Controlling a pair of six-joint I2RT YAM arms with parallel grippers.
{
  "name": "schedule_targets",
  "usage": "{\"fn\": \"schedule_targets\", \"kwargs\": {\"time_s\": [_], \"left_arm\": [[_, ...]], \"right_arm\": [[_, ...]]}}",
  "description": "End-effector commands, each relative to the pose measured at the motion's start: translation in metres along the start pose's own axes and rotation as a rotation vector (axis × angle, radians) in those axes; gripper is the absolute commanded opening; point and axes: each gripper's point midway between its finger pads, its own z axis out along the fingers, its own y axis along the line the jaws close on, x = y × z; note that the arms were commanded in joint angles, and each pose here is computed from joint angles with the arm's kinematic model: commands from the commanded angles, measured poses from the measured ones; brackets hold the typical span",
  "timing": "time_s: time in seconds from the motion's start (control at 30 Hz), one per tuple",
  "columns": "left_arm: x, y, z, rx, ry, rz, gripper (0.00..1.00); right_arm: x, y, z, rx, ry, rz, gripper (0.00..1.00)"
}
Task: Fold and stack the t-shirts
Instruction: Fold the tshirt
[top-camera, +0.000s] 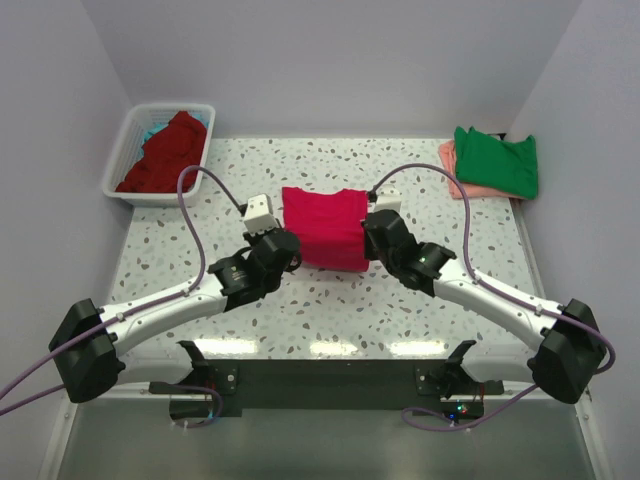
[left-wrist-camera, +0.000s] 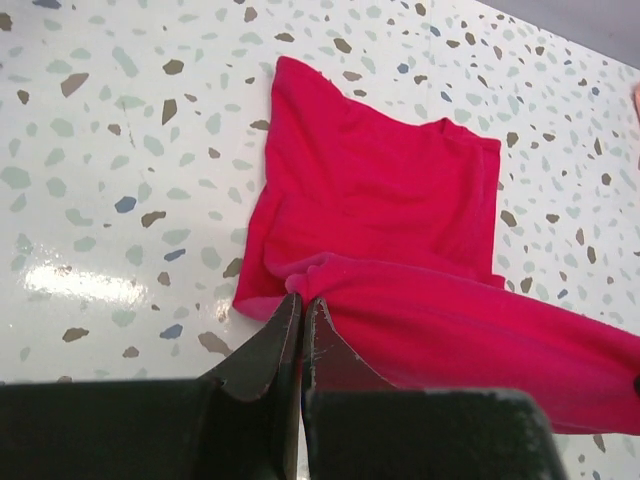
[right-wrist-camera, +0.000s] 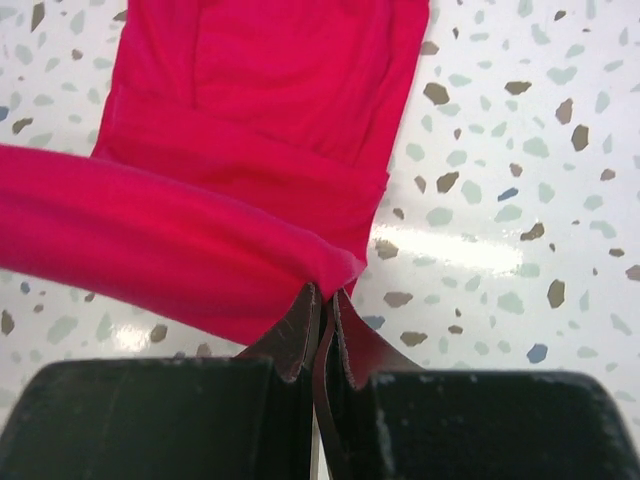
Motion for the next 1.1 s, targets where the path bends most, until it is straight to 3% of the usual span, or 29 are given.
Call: {"fn": "schedule_targets", "kwargs": {"time_s": [0.0, 0.5, 1.07], "left_arm": [[-0.043, -0.007, 0.012, -0.068, -0.132, -0.033, 0.0], [-0.075, -0.013, 0.088, -0.146, -0.195, 0.003, 0.0], [-0.052, -0.039, 0.218, -0.152, -0.103, 0.116, 0.0]], "right_arm": [[-0.047, -0.007, 0.017, 0.043, -0.107, 0.017, 0.0], [-0.086, -0.029, 0.095, 0.107, -0.11, 0.032, 0.0], [-0.094, -0.061, 0.215, 0.196, -0.042, 0.061, 0.0]]}}
